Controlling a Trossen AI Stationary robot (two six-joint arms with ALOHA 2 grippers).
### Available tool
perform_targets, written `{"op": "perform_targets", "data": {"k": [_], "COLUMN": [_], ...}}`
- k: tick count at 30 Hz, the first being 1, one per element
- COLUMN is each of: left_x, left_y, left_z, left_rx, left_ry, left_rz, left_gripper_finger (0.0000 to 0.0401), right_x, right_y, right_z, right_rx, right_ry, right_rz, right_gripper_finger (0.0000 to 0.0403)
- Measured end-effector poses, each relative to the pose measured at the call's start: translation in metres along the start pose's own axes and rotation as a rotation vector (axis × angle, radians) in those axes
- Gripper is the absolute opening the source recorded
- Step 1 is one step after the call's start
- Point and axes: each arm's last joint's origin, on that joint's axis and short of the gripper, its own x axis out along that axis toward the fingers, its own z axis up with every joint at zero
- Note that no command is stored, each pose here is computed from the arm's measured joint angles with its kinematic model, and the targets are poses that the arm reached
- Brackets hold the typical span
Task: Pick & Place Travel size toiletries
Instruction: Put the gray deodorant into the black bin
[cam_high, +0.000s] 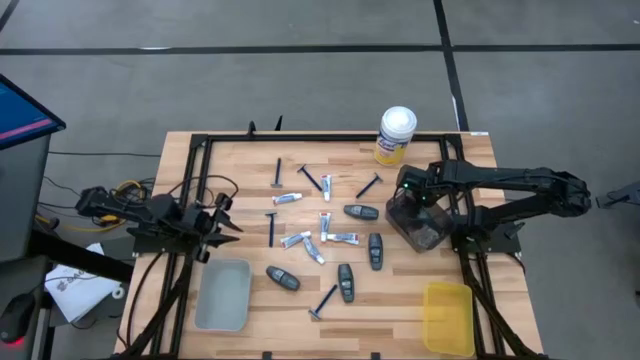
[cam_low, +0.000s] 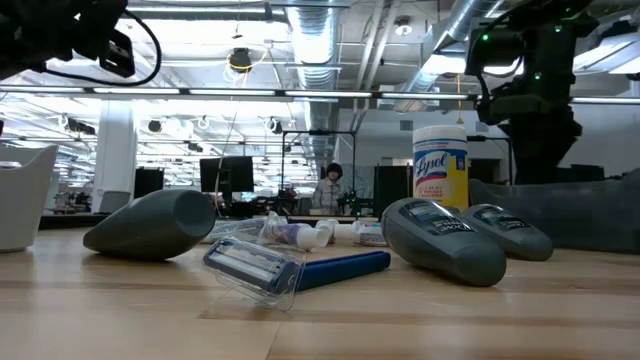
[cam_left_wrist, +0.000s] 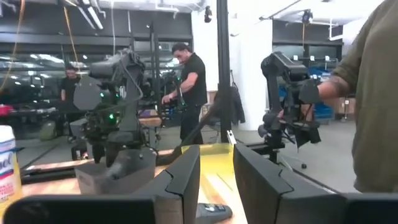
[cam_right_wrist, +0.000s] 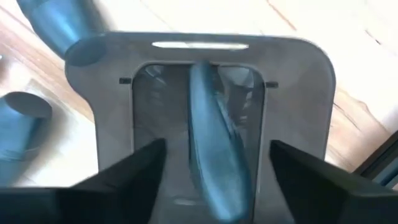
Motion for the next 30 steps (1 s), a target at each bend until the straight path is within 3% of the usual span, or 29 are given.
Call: {"op": "perform_targets", "data": {"k": [4,10,14,18,21,24,30], "left_x": [-0.006,-0.017,-0.032,-0.053,-0.069,-0.076,-0.078], "left_y": [0.005,0.011,0.012,0.01,0.009,0.009,0.011], "left_z": [0.014,0.042,0.063,0.081,0.089,0.091,0.091], "left_rx": [-0.026,-0.094,-0.095,-0.011,0.045,0.077,0.077], "left_ry": [-0.149,-0.459,-0.716,-0.987,-1.158,-1.218,-1.209], "left_rz": [0.153,0.369,0.399,0.406,0.438,0.497,0.593], "left_gripper_finger": [0.0092,0.0092,0.0092,0.0092,0.0092,0.0092,0.0092], "right_x": [-0.01,-0.045,-0.061,-0.058,-0.043,-0.025,0.008], "right_y": [0.003,0.014,0.025,0.037,0.053,0.072,0.099], "right_z": [0.006,0.029,0.046,0.063,0.073,0.082,0.099], "right_rx": [0.013,-0.005,-0.049,-0.061,-0.139,-0.262,-0.501], "right_ry": [-0.026,-0.193,-0.326,-0.339,-0.276,-0.209,-0.071], "right_rz": [0.023,0.131,0.206,0.21,0.172,0.133,0.052], "right_gripper_finger": [0.0353,0.035,0.033,0.0315,0.0311,0.0311,0.0311]}}
